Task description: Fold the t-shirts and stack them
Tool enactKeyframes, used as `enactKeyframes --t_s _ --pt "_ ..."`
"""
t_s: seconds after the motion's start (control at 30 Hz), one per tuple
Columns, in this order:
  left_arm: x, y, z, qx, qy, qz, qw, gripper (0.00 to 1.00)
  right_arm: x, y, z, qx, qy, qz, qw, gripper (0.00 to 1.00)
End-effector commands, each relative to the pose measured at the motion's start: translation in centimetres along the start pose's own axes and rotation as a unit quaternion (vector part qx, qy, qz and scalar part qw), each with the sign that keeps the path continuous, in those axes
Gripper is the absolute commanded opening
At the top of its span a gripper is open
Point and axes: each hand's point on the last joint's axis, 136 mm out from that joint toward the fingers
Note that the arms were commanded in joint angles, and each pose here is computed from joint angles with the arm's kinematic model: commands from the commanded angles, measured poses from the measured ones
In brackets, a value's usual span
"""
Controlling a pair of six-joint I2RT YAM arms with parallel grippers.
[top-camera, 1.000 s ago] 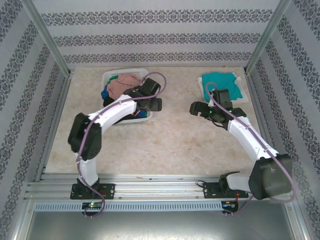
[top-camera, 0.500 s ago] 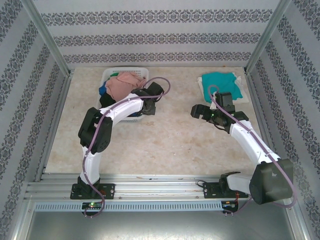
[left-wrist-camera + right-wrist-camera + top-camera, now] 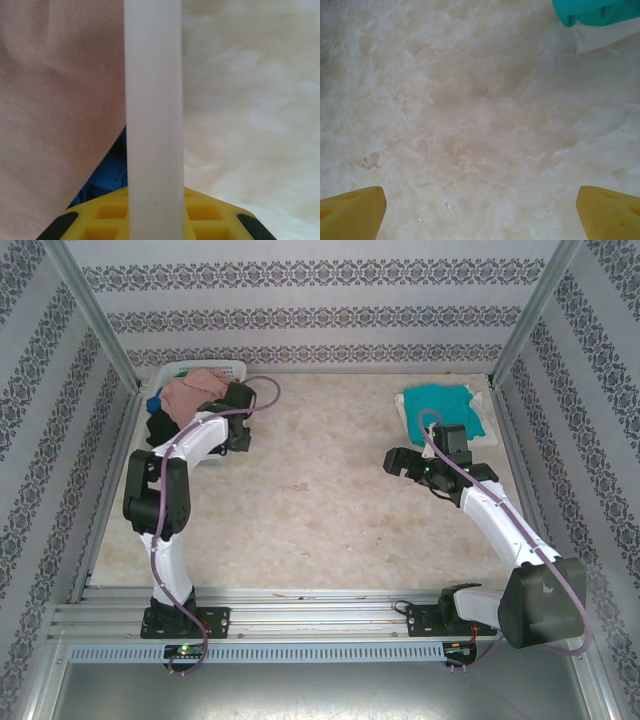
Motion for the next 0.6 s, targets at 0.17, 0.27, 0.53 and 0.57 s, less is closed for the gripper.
enactKeyframes --t_s 0.17,0.27,0.53,0.57 --pt "-1.7 4.9 -4.8 -0.028 -0.052 -0.03 0.998 0.0 0.0 -0.6 -0.6 -0.006 -0.007 0.014 1.0 0.98" --pt "-2.9 6.7 -5.3 -0.033 -0.046 -0.052 0.997 0.0 0.2 -0.6 -0.7 -0.007 -0.008 0.014 1.0 0.98" --pt "-4.4 9.9 -5.9 -0.009 -0.043 -0.076 0.996 0.0 0.4 -0.4 -0.8 -0.011 -0.011 0.013 1.0 0.98" --pt "-4.5 10.1 -6.0 -0.008 -0.045 -0.079 0.996 0.0 0.4 -0.3 -0.8 -0.012 -0.01 0.012 1.0 0.98"
Point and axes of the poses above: each hand's point on the last joint's axis, 136 mm out from that joint toward the fingers, its own x axis back along the fingers, its own y axis along the line the jaws close on, z = x × y, and after that the axes turned 11 degrees about x, right-handed
